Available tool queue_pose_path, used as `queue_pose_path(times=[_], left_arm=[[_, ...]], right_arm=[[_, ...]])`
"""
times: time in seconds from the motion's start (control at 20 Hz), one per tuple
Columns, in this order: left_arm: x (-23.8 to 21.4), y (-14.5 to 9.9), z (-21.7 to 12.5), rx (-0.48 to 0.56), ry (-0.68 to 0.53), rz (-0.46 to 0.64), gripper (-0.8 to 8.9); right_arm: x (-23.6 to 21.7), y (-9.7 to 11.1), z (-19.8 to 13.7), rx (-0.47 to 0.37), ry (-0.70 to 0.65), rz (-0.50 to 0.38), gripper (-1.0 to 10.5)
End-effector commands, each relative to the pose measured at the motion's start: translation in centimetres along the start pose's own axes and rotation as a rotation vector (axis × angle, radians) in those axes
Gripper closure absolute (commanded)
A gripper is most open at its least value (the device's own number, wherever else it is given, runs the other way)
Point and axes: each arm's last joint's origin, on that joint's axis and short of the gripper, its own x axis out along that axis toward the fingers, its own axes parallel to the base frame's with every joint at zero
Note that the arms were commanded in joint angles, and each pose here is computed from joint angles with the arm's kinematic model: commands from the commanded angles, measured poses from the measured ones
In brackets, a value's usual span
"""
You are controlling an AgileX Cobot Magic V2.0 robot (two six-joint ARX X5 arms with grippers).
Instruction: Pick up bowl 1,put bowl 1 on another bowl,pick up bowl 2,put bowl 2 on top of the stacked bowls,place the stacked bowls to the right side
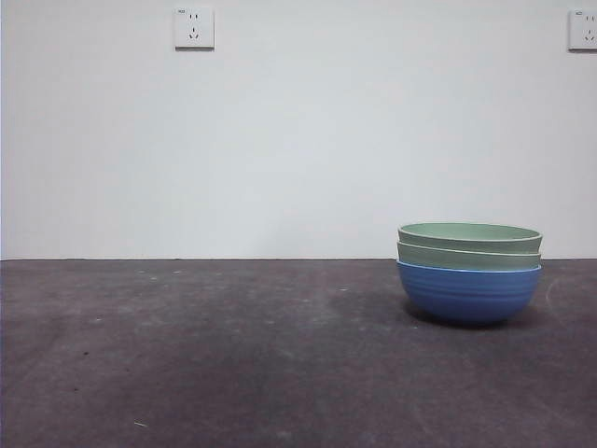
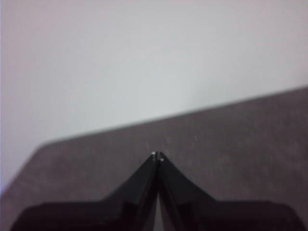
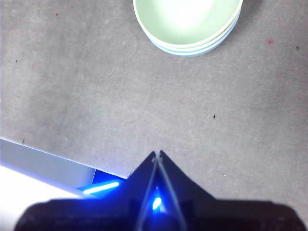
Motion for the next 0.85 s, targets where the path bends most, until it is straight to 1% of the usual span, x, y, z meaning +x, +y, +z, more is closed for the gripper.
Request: queue_pose_path(times=[0.05,0.15,0.35,0.5,0.65,0.85], left_arm=[[0.0,-0.3,-2.3,-0.041,0.013,-0.003,8.17],[0.0,-0.5,-4.0,-0.063,0.03,-0.005,8.17],[0.2,-0.8,-6.3,-0.101,0.083,-0.011,8.17],[0.2,-0.9,-7.0,-0.139,0.136,-0.014,8.17],[0.1,-1.0,-7.6,-0.149,0.196,-0.018,8.17],[0.1,-1.0,-7.5,-0.149,0.191,-0.018,8.17]], right_arm=[[0.0,0.0,0.0,-0.006,-0.002,0.001,9.4],[0.0,0.0,0.0,-0.006,-0.002,0.001,9.4],[0.0,0.0,0.0,-0.006,-0.002,0.001,9.4],[0.0,0.0,0.0,-0.006,-0.002,0.001,9.4],[0.0,0.0,0.0,-0.006,-0.002,0.001,9.4],[0.0,0.0,0.0,-0.006,-0.002,0.001,9.4]])
